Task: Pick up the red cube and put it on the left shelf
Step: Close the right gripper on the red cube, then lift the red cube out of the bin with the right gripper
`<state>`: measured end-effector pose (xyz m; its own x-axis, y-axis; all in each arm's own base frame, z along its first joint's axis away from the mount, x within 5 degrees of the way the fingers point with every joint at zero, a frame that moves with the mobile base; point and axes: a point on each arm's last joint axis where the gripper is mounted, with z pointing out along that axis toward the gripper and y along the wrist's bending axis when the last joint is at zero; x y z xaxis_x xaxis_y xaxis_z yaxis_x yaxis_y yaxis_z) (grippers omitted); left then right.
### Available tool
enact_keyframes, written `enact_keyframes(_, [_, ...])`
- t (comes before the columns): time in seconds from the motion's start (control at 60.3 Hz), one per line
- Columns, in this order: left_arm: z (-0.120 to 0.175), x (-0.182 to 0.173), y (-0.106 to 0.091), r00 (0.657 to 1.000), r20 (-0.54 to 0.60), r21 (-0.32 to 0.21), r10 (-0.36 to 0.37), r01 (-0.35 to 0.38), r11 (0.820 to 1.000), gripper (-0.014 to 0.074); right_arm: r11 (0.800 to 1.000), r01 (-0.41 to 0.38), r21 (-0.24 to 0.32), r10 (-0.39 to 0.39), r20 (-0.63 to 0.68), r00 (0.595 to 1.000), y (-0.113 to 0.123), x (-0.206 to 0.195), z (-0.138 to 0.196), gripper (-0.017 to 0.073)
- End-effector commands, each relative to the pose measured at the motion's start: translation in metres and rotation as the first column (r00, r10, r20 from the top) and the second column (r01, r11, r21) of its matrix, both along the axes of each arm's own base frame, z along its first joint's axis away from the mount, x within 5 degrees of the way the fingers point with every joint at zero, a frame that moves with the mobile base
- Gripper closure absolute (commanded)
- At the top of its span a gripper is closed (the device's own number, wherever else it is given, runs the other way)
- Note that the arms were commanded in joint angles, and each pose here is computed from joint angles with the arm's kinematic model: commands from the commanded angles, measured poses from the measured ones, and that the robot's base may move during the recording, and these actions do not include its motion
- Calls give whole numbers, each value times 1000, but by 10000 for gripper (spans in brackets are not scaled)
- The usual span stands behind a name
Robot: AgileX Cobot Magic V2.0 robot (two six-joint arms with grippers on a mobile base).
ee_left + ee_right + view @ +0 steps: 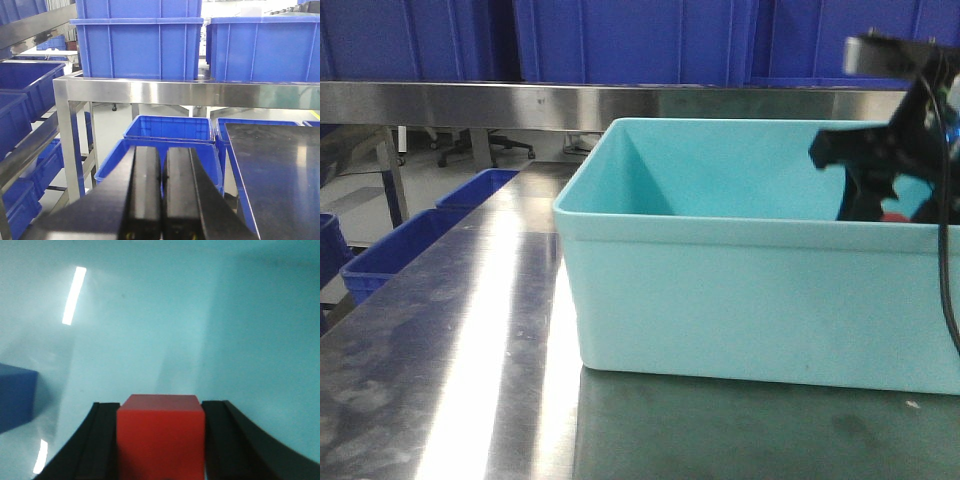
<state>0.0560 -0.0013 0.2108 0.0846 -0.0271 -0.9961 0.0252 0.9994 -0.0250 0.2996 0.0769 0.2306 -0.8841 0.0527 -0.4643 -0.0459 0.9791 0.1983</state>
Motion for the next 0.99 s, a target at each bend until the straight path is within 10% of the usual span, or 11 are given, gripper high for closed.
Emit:
enact_keyframes(0.0, [0, -1, 0, 997, 73, -1, -4, 4, 1000, 492, 999, -2, 45, -7, 197, 980, 1, 1, 51, 493])
enact_keyframes(0.331, [0, -1, 0, 997, 73, -1, -4, 4, 1000, 492, 990, -22, 139, -72, 632, 772, -13, -47, 160, 494])
enact_keyframes(0.563, [0, -1, 0, 997, 73, -1, -4, 4, 1000, 492, 998, -28, 50, -20, 771, 636, -29, -100, 196, 494])
enact_keyframes(0.978, [0, -1, 0, 997, 73, -1, -4, 4, 1000, 492, 998, -31, 63, -36, 836, 548, -48, -178, 180, 496])
